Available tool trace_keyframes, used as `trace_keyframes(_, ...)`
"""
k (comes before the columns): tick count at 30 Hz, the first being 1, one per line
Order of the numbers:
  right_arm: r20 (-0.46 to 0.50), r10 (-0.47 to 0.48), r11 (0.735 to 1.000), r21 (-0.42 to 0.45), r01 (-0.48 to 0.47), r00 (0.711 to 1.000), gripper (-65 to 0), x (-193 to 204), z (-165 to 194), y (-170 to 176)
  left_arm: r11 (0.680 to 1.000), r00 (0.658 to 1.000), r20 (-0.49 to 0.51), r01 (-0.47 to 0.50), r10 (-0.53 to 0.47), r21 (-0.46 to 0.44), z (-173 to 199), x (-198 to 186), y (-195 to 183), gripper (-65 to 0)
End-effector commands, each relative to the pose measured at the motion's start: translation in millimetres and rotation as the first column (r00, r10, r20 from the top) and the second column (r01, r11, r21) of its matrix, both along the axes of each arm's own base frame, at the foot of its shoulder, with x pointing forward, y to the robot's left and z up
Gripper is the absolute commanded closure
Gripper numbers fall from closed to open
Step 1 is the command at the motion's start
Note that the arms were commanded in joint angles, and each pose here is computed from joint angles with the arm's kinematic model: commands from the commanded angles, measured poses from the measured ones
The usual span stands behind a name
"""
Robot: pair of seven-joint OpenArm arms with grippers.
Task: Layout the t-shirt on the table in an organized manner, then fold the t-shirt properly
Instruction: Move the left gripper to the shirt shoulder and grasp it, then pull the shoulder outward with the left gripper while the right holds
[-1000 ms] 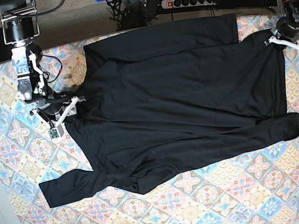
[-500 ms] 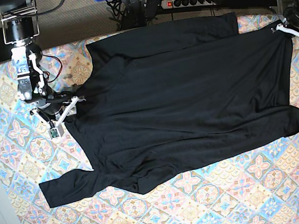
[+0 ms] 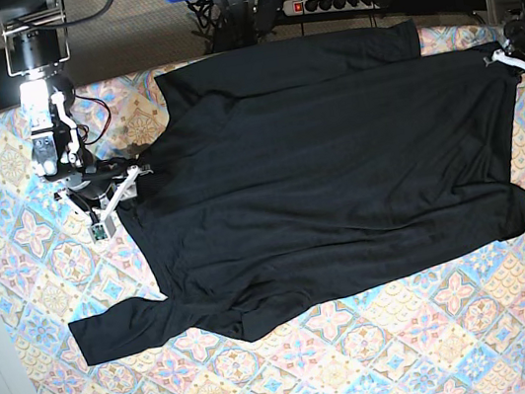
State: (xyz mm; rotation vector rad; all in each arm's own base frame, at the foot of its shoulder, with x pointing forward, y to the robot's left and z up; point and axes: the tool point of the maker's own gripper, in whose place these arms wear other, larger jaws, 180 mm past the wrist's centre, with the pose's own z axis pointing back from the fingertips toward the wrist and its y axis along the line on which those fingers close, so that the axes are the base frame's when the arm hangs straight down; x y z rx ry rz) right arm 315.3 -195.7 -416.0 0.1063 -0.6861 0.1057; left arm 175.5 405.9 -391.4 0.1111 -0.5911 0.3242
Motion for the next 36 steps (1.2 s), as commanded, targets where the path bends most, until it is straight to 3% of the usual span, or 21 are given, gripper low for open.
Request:
trace_keyframes(1,0.097,-0.001,1.0,-0.005,0.002,0.995,-29.3,27.0,27.9,-4.7,0.999,1.0,0.029,0.008,-0.009,0.034,13.4,7.6,8.6,-9.0)
trace_keyframes(4,0.131,-0.001,1.0,-0.008,0.002,0.991,-29.3,40.3,40.2,-5.9,0.999,1.0,0.029,0.007,-0.008,0.033,13.5,7.6,8.4,-11.6)
trace_keyframes(14,0.084,0.003,1.0,-0.016,-0.002,0.996,-29.1,33.8,33.7,-6.6,0.999,0.999,0.033,0.008,-0.009,0.035,13.9,8.2,8.8,-13.1)
trace_keyframes(21,0.014,0.007,1.0,-0.016,-0.006,1.0,-29.1,0.1,8.7,-5.4,0.997,0.997,0.069,-0.047,0.043,0.059,29.0,7.3,28.7,-13.1)
trace_keyframes(28,0.022,0.043,0.999,-0.01,-0.043,0.999,-29.2,-26.5,14.1,7.7,0.996,0.996,0.056,-0.067,0.064,0.066,30.6,-4.2,35.9,-13.2)
trace_keyframes(36,0.025,0.076,0.997,-0.006,-0.076,0.997,-29.2,-44.6,20.2,19.6,0.987,0.988,0.058,-0.137,0.142,-0.086,35.3,-11.3,30.4,-13.2)
